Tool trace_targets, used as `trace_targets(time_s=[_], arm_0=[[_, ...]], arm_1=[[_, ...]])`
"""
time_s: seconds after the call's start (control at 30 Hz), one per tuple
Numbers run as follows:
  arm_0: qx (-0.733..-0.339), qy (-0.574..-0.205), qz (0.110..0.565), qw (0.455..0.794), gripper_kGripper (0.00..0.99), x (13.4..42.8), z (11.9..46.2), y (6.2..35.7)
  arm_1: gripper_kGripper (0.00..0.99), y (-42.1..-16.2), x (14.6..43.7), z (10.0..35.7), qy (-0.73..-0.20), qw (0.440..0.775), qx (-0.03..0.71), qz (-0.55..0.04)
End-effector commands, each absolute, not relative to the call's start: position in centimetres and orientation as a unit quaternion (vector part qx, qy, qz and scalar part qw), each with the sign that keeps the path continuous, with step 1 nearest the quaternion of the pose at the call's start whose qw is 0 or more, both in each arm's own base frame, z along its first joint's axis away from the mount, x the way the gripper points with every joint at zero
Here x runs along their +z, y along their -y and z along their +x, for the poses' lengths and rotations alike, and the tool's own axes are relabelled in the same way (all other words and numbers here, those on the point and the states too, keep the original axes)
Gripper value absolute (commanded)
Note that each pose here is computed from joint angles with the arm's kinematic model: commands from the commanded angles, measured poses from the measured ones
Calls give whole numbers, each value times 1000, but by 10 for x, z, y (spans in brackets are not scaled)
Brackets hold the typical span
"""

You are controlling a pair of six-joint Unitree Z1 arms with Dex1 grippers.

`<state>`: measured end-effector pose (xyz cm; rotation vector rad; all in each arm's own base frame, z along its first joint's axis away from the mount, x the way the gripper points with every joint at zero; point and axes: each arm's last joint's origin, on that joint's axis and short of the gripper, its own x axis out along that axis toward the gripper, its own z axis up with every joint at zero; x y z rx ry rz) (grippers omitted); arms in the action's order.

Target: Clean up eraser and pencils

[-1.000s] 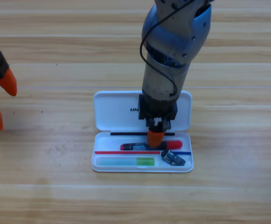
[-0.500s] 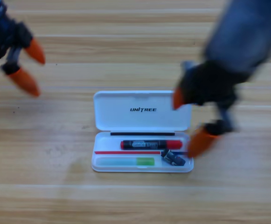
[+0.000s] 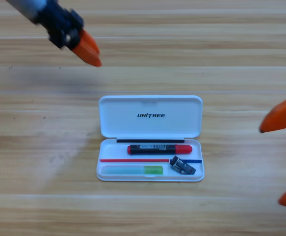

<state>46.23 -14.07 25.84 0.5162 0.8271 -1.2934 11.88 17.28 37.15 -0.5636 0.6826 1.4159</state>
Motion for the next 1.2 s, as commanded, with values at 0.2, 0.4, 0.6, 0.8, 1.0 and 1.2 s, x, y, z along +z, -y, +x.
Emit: trace_targets(time_s=[0.2,0.4,0.6,0.8,1.0,1.2], arm_0=[[-623,-429,123,642,0,149,486,152],[-638,-441,109,622,0,142,479,165],[-655,-444,112,601,0,155,469,184],[-674,-445,124,577,0,177,449,208],[-684,-441,144,563,0,197,429,222],[-684,-447,165,553,0,211,411,227]], arm_1=[[985,-167,365,122,-292,683,629,-230],[985,-178,367,129,-293,679,633,-229],[985,-184,364,131,-299,671,639,-227],[985,-185,363,131,-301,666,644,-225],[985,-188,360,132,-308,663,645,-224],[985,-193,354,137,-320,658,644,-225]])
